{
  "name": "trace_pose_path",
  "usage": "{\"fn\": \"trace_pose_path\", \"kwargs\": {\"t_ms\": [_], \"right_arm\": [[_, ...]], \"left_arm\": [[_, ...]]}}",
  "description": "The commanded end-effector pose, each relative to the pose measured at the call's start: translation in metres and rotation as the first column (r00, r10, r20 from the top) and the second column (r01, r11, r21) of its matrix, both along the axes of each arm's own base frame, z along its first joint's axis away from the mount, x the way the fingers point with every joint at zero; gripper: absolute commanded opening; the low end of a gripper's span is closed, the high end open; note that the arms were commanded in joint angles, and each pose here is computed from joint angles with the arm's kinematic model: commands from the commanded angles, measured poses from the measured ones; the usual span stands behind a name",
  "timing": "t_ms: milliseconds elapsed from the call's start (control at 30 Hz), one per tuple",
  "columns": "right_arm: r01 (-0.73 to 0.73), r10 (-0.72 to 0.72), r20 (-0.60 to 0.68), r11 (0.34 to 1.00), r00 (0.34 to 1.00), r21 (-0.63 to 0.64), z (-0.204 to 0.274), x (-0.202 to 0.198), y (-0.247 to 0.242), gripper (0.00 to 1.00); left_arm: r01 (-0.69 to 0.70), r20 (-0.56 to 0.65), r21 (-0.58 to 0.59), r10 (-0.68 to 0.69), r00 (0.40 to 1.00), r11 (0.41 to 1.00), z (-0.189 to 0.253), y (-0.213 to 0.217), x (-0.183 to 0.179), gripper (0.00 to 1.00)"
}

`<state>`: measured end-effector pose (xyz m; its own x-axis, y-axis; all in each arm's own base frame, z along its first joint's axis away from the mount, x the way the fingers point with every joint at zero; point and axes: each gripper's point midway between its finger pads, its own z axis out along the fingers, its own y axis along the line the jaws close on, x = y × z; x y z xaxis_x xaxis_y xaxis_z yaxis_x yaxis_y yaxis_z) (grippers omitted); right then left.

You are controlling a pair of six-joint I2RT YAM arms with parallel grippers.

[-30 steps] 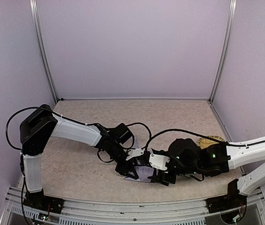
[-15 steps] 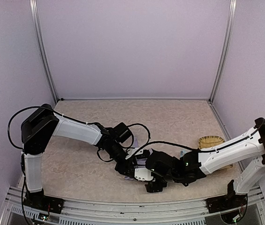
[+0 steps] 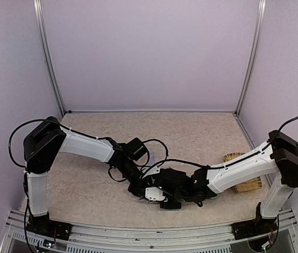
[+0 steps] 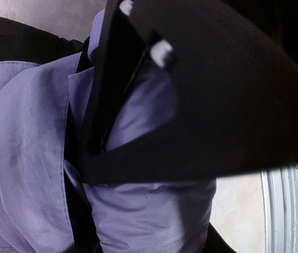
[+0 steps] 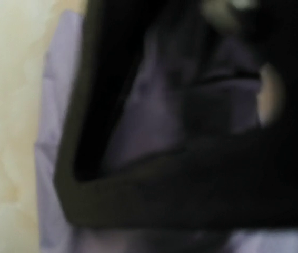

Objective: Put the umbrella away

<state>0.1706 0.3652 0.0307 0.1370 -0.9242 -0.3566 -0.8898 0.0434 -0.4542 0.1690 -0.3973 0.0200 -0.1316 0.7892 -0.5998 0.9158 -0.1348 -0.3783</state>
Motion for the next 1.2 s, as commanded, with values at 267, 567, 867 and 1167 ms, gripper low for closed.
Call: {"fn": "trace_pose_path", "kwargs": {"t_ms": [267, 567, 867, 1167], "right_arm": [[-0.003, -0.034, -0.248, 0.989, 0.968, -0.148, -0.041, -0.031, -0.026, 0.17], [-0.018, -0.039, -0.420, 0.991, 0.906, -0.132, -0.041, -0.058, -0.025, 0.11], [-0.027, -0.046, -0.466, 0.988, 0.883, -0.150, -0.050, -0.065, -0.026, 0.07], [-0.049, -0.064, -0.764, 0.991, 0.642, -0.124, -0.044, -0.097, -0.027, 0.07]], "left_arm": [[-0.296, 0.176, 0.081, 0.279, 0.944, 0.952, 0.010, 0.051, 0.038, 0.99], [-0.521, 0.361, -0.354, 0.628, 0.689, 0.776, 0.155, 0.070, 0.084, 0.99], [-0.357, 0.383, -0.720, 0.770, 0.510, 0.595, 0.260, 0.108, 0.041, 0.99], [-0.229, 0.073, -0.891, 0.622, 0.780, 0.392, 0.313, 0.089, -0.045, 0.99]]}}
